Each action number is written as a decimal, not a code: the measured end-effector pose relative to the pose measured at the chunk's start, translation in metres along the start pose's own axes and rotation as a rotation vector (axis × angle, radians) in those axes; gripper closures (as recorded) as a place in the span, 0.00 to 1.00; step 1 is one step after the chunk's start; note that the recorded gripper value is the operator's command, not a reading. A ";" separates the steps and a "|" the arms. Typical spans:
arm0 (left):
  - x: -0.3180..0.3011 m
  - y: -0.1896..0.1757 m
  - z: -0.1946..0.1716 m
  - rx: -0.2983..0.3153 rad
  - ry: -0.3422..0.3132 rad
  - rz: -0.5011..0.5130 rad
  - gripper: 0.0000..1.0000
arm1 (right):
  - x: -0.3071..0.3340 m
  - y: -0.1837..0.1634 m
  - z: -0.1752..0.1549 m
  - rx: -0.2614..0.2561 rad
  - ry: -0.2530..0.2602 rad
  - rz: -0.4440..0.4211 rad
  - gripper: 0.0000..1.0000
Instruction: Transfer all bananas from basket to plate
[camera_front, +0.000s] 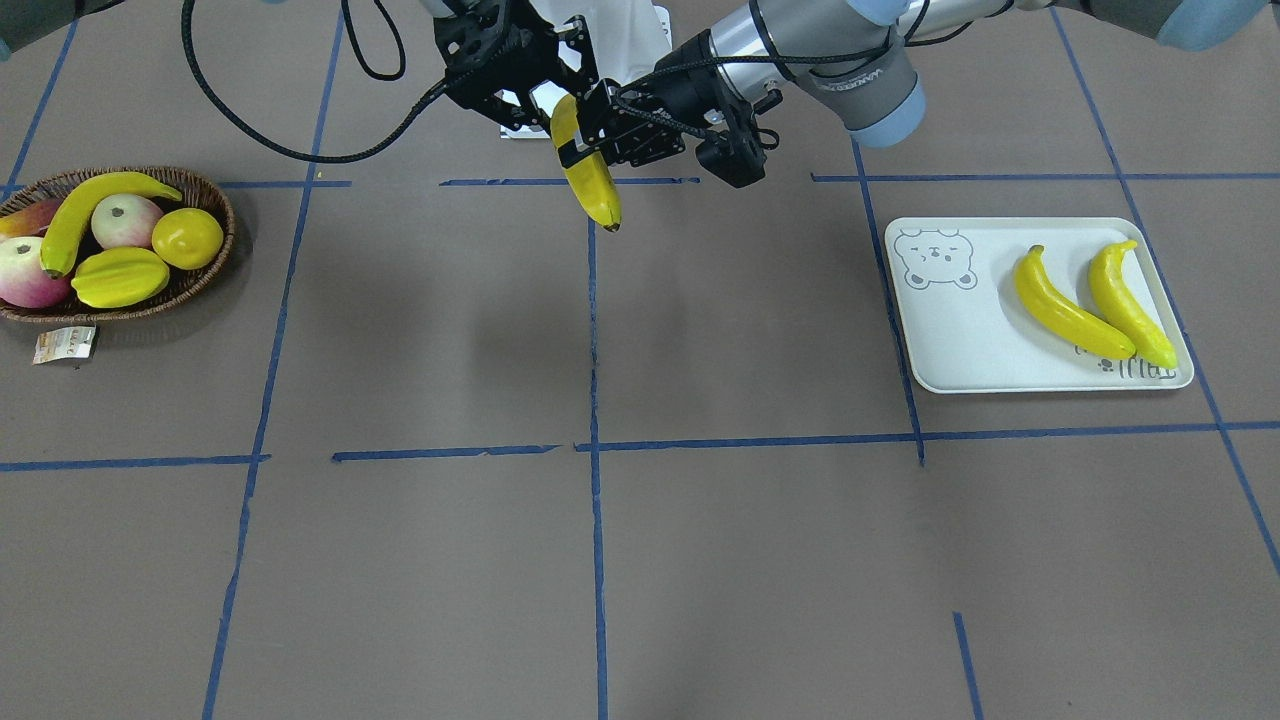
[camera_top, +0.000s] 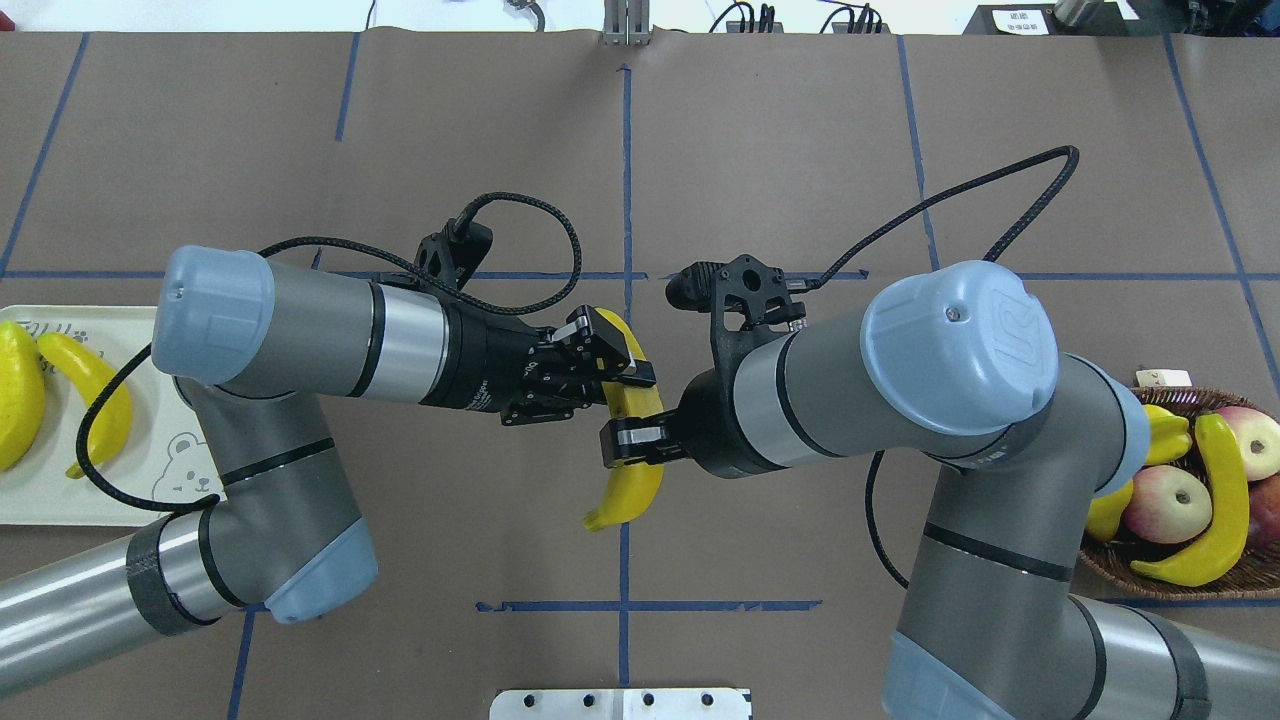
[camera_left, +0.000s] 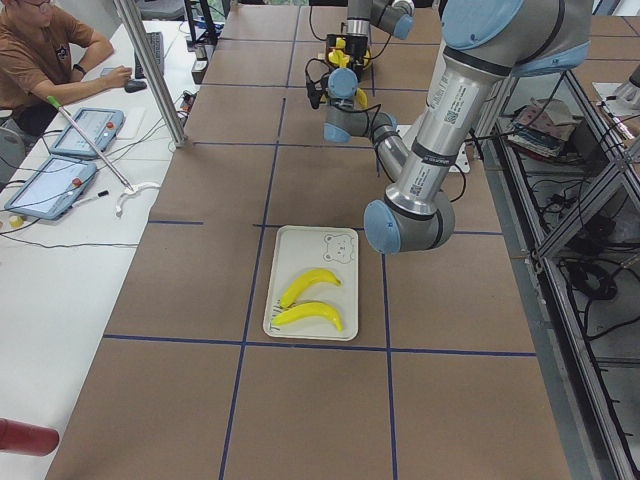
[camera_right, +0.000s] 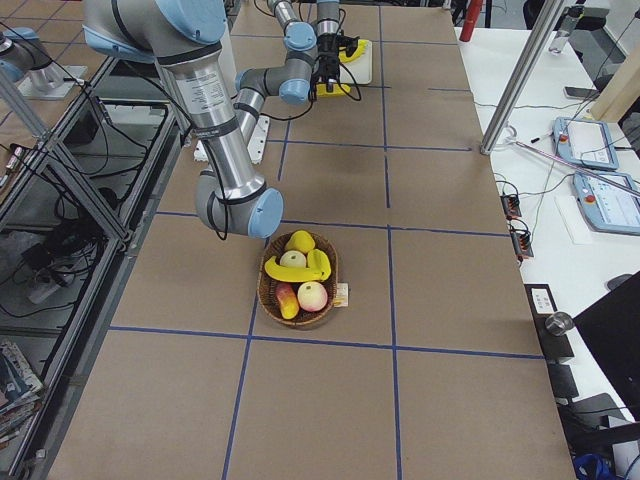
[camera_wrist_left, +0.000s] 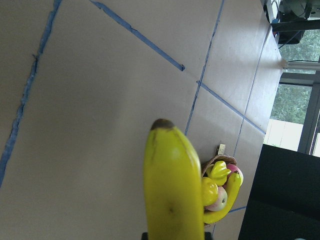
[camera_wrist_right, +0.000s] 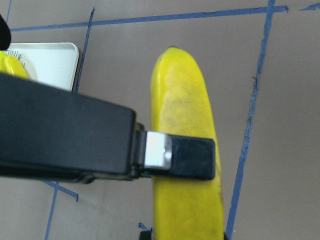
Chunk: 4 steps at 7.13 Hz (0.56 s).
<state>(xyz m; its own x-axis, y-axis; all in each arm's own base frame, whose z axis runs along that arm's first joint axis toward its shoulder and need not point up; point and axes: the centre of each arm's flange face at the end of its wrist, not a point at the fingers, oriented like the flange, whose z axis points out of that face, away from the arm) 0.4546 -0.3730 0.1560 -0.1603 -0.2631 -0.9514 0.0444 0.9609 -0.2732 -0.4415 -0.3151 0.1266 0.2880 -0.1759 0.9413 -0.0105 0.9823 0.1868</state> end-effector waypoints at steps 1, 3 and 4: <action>0.000 -0.001 0.000 0.001 -0.001 -0.001 1.00 | -0.001 0.000 -0.002 0.001 -0.004 0.022 0.00; -0.006 -0.005 0.002 0.013 -0.027 -0.010 1.00 | -0.003 0.001 -0.007 0.005 -0.014 0.041 0.00; -0.014 -0.017 0.003 0.041 -0.075 -0.026 1.00 | -0.004 0.002 -0.011 0.009 -0.018 0.049 0.00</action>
<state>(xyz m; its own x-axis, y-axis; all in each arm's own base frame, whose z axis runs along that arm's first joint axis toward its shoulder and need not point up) 0.4594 -0.3856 0.1738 -0.0873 -0.2953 -0.9514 0.0821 0.9497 -0.3023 -0.4325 -0.3122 0.1205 0.2697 -0.1283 0.9544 -0.0331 0.9893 0.1423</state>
